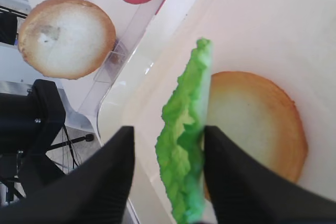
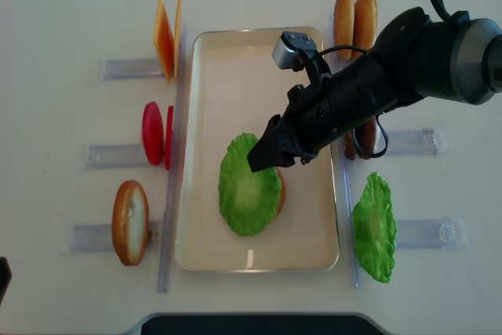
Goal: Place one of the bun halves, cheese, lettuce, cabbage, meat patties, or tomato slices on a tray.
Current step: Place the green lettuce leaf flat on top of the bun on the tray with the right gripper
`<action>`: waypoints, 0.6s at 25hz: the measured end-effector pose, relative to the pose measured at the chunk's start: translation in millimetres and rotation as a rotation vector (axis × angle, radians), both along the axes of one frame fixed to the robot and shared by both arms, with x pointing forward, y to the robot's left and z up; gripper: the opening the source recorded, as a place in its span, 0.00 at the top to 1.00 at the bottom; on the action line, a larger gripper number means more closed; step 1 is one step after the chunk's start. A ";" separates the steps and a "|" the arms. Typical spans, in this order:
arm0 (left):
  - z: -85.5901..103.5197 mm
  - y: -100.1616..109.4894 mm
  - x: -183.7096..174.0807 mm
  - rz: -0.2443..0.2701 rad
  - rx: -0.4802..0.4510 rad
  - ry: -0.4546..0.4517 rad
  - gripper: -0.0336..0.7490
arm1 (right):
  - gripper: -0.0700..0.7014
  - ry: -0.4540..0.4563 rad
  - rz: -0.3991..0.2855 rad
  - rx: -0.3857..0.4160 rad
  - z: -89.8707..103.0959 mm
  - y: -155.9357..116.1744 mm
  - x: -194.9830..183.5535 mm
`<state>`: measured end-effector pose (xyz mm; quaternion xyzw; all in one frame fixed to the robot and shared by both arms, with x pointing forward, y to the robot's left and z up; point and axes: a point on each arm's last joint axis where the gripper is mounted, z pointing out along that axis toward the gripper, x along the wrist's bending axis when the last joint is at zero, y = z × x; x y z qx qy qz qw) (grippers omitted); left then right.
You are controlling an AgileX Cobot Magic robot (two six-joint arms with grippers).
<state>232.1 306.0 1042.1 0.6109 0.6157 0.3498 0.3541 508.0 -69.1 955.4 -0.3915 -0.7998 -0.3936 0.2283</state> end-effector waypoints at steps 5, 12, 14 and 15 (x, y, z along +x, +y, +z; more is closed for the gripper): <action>0.0 0.0 0.0 0.000 0.000 0.000 0.61 | 0.32 -0.034 0.004 -0.032 -2.2 -1.8 1.5; 0.0 0.0 0.0 0.000 0.000 0.000 0.61 | 0.25 -0.118 0.010 -0.151 2.6 -11.2 1.7; 0.0 0.0 0.0 0.000 0.000 0.000 0.61 | 0.24 -0.142 0.000 -0.185 9.1 -15.1 0.9; 0.0 0.0 0.0 0.000 0.000 0.000 0.61 | 0.24 -0.157 -0.002 -0.201 12.2 -17.0 0.3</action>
